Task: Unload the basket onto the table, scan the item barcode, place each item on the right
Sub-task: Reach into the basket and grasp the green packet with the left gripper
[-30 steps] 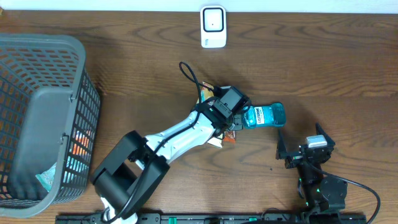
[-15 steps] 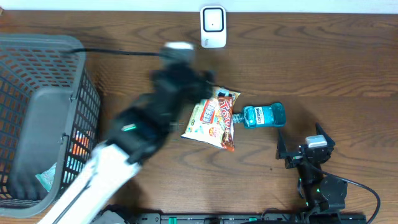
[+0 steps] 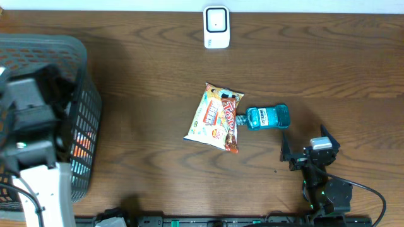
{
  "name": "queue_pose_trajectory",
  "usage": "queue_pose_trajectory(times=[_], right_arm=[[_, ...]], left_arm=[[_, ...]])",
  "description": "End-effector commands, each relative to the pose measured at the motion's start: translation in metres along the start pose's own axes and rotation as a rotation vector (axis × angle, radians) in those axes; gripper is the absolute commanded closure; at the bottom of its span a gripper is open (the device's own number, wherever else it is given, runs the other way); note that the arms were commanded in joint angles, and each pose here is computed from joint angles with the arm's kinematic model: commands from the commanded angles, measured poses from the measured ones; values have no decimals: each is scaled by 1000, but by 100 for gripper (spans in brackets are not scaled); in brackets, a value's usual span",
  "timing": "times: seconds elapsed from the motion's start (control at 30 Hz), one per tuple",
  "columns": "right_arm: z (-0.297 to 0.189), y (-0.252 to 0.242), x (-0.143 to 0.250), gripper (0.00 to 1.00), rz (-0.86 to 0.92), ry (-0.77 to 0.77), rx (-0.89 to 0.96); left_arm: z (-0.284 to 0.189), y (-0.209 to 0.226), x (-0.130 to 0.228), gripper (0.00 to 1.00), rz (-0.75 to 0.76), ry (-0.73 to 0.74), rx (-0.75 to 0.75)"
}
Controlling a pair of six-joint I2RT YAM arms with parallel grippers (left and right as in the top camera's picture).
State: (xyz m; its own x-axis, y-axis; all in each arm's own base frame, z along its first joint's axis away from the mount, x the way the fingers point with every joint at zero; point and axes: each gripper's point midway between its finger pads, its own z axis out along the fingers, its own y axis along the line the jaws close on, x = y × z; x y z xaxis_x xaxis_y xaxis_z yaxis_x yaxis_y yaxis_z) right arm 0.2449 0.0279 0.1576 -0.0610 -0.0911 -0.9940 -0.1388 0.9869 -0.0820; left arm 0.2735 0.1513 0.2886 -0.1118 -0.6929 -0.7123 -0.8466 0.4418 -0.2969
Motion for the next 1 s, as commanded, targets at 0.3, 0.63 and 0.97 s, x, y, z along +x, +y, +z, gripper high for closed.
queue_pose_trajectory(times=[0.3, 0.63, 0.97], right_arm=[[0, 1, 1, 1, 11, 4, -3], [0, 1, 1, 1, 11, 4, -3], [0, 1, 1, 1, 11, 4, -3]], left_arm=[[82, 103, 70, 2, -564, 405, -508], [123, 128, 125, 2, -503, 592, -733], [144, 147, 163, 2, -457, 700, -868]])
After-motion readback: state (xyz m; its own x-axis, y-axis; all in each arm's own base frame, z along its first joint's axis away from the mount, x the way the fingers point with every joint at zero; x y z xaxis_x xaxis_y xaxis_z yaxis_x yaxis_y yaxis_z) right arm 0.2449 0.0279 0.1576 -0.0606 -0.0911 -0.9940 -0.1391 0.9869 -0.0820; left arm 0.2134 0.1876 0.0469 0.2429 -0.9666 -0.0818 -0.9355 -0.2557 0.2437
